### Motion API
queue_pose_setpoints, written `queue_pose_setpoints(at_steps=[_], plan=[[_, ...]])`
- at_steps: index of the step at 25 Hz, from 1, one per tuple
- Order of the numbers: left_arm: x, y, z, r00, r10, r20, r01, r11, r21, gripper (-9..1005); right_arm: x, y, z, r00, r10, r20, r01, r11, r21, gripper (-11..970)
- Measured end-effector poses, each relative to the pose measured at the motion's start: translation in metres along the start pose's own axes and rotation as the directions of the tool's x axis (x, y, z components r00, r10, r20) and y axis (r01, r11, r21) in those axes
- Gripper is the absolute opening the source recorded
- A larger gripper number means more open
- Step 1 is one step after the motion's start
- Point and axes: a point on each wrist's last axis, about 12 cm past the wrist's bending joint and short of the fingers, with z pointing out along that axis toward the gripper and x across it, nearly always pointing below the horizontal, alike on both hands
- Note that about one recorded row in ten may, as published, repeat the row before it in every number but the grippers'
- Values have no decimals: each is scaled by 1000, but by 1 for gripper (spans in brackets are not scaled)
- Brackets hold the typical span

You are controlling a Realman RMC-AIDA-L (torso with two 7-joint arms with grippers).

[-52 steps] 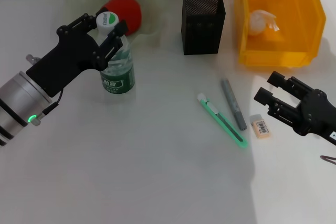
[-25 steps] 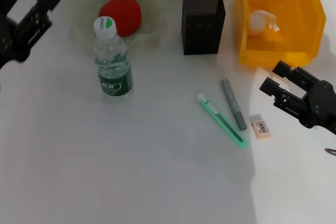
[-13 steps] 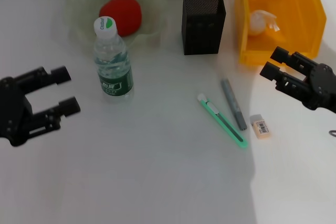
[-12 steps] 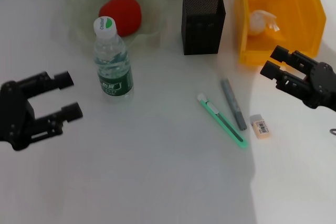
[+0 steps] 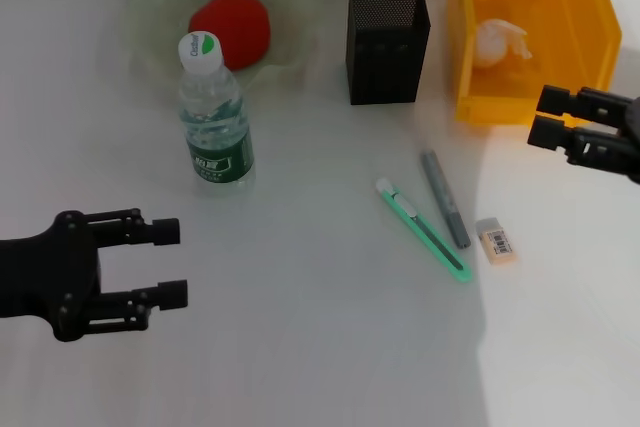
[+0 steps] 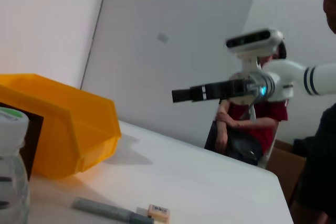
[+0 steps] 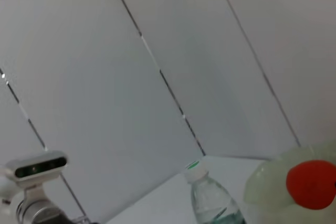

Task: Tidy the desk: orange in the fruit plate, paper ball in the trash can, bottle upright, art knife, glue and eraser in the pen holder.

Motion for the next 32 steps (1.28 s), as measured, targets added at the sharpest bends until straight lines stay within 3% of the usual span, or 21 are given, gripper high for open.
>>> queue_pose_setpoints(at_steps=[3, 4, 7, 8, 10, 12, 13, 14, 16, 18, 19, 23, 29, 32], plan=[[-2, 2, 5, 1000, 4, -22, -4, 1000, 12, 697, -37, 5, 2, 982, -2, -190, -3, 1000, -27, 719], [-5, 7, 17, 997, 8, -74, -6, 1000, 30, 697, -37, 5, 2, 982, -2, -190, -3, 1000, -27, 719], [-8, 14, 29, 993, 3, -121, 1, 999, 34, 697, -61, 8, 12, 936, 12, -351, -18, 1000, -13, 719], [-8, 14, 29, 993, 3, -121, 1, 999, 34, 697, -75, 8, 22, 896, 23, -443, -18, 1000, 15, 719], [-15, 26, 55, 979, 0, -202, 7, 999, 33, 697, -81, 8, 27, 879, 25, -476, -15, 1000, 26, 719], [-17, 29, 59, 977, 2, -213, 5, 1000, 30, 697, -91, 8, 40, 828, 38, -559, -6, 998, 58, 719], [-17, 29, 59, 977, 2, -213, 5, 1000, 30, 697, -104, 9, 58, 765, 54, -641, 9, 995, 95, 719], [-20, 32, 68, 973, 14, -232, -9, 1000, 24, 697, -104, 9, 58, 765, 54, -641, 9, 995, 95, 719], [-24, 34, 72, 971, 29, -239, -24, 999, 24, 697, -118, 10, 76, 708, 70, -703, 29, 991, 128, 719], [-27, 35, 74, 970, 37, -241, -32, 999, 25, 697, -132, 14, 107, 602, 80, -795, 81, 984, 160, 719], [-29, 37, 75, 969, 46, -243, -43, 999, 18, 697, -132, 14, 107, 602, 80, -795, 81, 984, 160, 719], [-30, 39, 76, 968, 50, -245, -49, 999, 9, 697, -127, 21, 162, 441, 44, -896, 238, 957, 164, 718], [-29, 39, 75, 968, 48, -247, -48, 999, 5, 697, -106, 18, 194, 357, 12, -934, 358, 922, 148, 718], [-29, 40, 74, 968, 46, -248, -50, 999, -7, 698, -94, 13, 204, 352, 4, -936, 382, 912, 148, 718]])
